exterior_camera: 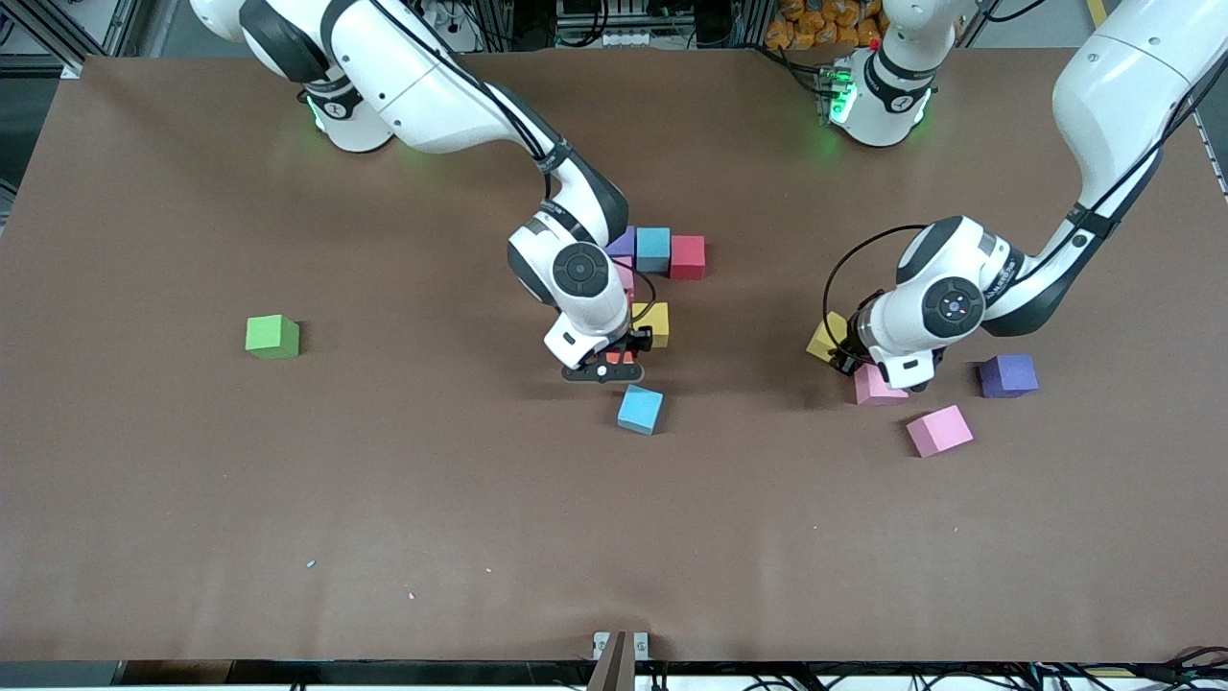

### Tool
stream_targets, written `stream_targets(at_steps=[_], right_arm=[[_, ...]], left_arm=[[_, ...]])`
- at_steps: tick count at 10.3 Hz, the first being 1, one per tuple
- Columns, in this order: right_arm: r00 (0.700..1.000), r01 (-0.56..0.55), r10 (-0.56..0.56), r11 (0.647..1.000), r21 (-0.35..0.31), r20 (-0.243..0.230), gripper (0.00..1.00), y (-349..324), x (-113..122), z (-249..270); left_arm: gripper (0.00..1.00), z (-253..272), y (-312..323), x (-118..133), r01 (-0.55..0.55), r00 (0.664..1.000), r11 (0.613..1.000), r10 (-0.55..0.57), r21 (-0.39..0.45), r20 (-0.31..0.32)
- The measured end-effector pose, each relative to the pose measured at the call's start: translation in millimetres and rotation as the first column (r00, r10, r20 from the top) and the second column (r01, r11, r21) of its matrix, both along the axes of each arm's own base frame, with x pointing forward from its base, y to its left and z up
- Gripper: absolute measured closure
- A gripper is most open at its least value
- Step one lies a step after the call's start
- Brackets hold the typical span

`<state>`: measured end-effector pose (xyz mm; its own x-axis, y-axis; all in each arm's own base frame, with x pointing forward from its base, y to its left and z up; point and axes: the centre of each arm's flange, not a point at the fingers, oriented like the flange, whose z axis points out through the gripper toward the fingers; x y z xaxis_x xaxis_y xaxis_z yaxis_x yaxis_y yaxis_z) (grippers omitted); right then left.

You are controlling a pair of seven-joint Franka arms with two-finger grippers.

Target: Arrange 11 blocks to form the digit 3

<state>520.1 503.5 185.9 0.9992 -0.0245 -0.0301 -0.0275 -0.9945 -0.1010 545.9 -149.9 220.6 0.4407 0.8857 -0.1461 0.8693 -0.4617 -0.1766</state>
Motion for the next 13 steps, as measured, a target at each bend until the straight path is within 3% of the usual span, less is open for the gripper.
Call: stream_targets(at_steps=[1, 2, 5, 13], right_arm=[[1.000, 0.005, -0.005, 1.000, 0.000, -0.001, 0.05, 0, 0, 0], [1.000, 0.009, -0.009, 1.000, 0.000, 0.000, 0.00, 0, 0, 0], [1.000, 0.022, -0.022, 1.000, 0.010, 0.012, 0.00, -4, 9, 6], [0.991, 0.127, -0.130, 0.990, 0.062, 0.037, 0.00, -40, 66, 71]], left_arm=[[0.46, 4, -2, 4, -0.029, 1.000, 0.999, 0.029, -0.016, -0.003], [0.46, 6, -7, 5, -0.049, 0.999, 0.999, 0.049, -0.021, -0.004], [0.46, 12, -46, 3, -0.106, 0.994, 0.994, 0.106, -0.015, 0.002], [0.46, 9, -134, -19, -0.265, 0.964, 0.964, 0.266, -0.036, 0.015]])
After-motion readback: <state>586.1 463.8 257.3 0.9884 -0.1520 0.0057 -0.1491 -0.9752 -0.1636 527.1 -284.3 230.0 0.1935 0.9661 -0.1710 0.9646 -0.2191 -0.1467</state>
